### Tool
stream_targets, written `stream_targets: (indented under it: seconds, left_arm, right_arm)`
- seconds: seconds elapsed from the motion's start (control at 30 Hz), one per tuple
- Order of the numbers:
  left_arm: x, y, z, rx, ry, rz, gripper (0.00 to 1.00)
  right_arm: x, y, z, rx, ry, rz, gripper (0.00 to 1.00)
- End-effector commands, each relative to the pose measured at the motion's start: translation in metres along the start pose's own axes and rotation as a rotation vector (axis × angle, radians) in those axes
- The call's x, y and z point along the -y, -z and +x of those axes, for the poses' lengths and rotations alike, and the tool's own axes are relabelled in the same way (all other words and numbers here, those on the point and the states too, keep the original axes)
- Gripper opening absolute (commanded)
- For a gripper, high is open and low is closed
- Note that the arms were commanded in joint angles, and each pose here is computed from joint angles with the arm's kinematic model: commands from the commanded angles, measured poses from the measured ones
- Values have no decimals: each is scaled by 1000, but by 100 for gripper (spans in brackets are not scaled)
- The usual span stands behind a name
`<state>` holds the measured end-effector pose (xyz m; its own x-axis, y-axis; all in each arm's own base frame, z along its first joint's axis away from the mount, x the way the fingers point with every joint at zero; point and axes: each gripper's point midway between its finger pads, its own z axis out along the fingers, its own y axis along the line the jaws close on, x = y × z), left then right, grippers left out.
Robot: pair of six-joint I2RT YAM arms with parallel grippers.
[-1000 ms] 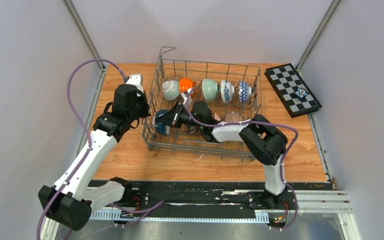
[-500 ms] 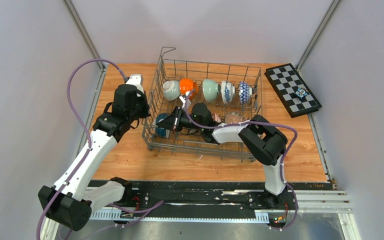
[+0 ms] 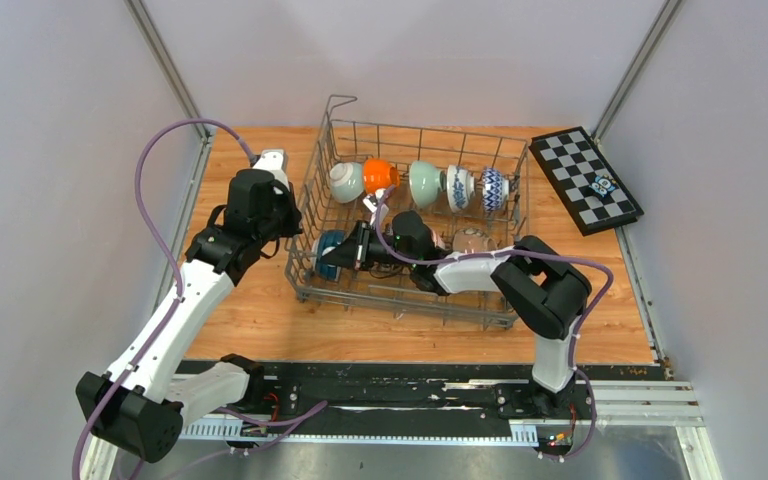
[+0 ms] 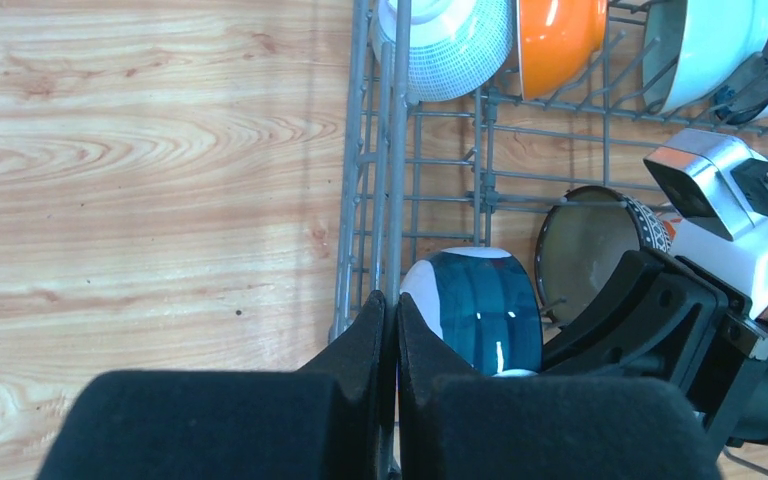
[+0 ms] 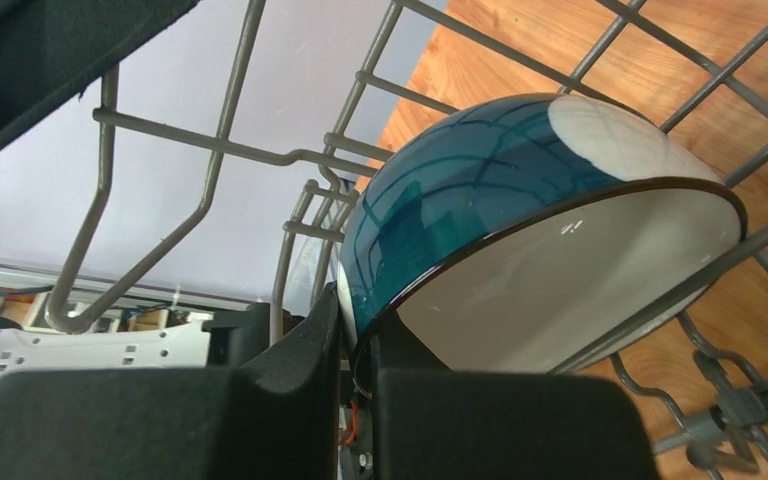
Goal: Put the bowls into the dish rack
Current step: Turn the bowl upside down on the dish rack.
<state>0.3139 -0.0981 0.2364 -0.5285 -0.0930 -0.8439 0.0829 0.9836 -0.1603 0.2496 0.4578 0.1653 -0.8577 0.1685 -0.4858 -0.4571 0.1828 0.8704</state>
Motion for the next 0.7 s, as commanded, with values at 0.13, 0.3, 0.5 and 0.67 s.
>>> stream_targets:
  seconds: [0.13,0.3,0.5,0.67]
  left_arm:
    - [-21,-5,-7,36,12,-98,0]
    - [-21,-5,-6,35,14,-101,0]
    - [-19,-8,-3,18,10,-90,0]
    - [-17,-10,-2,14,8,-80,0]
  right_arm:
    - [64,40,38,-81,77,306,7]
    - [77,48,42,-82,96,357,7]
    - [87,52,44,-76,106,391,3]
    - [98,57,50,-81,100,425,3]
